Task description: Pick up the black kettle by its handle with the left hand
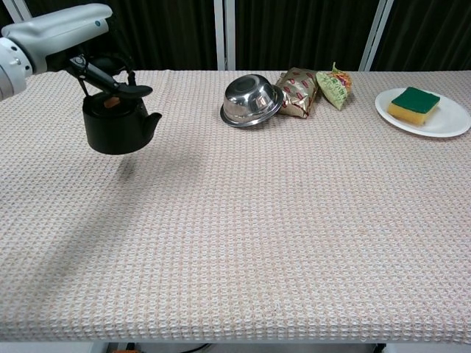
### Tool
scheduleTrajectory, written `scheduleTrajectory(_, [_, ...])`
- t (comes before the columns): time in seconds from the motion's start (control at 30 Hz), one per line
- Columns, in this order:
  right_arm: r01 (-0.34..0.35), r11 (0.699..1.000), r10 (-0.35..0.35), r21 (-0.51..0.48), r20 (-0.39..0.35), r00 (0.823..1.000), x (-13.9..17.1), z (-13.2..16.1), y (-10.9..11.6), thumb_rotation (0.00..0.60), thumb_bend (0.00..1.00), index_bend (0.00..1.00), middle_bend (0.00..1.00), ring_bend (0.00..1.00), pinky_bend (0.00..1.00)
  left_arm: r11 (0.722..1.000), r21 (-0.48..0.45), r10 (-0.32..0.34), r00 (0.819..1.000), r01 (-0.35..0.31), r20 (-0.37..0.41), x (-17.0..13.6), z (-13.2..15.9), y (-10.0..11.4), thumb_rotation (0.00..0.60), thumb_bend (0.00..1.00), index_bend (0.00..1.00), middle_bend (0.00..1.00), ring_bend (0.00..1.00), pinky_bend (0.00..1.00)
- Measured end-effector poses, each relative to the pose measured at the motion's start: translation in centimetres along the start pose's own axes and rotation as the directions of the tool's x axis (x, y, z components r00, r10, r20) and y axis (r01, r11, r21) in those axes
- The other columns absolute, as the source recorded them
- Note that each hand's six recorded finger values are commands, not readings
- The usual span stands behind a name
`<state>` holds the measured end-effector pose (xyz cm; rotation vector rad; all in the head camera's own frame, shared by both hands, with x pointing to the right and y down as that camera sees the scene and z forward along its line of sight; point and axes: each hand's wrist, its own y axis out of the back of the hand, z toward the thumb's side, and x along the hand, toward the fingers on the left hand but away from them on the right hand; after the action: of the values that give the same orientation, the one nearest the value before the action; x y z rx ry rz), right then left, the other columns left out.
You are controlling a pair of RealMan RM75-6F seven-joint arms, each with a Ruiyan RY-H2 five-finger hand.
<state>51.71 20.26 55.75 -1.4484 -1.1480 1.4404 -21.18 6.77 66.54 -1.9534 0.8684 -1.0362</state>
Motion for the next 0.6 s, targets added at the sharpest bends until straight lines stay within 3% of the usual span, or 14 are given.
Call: scheduleTrajectory(0.6, [-0.005, 1.0, 0.005, 0.0, -0.001, 1.0, -0.02, 0.01, -0.11, 0.6, 0.32, 0.0, 0.0, 0.0, 0.0, 1.0, -0.018, 0.012, 1.0, -0.012, -0.002, 0.03, -0.17, 0.13, 0.434, 0.34, 1.0, 1.0, 1.0, 0.75])
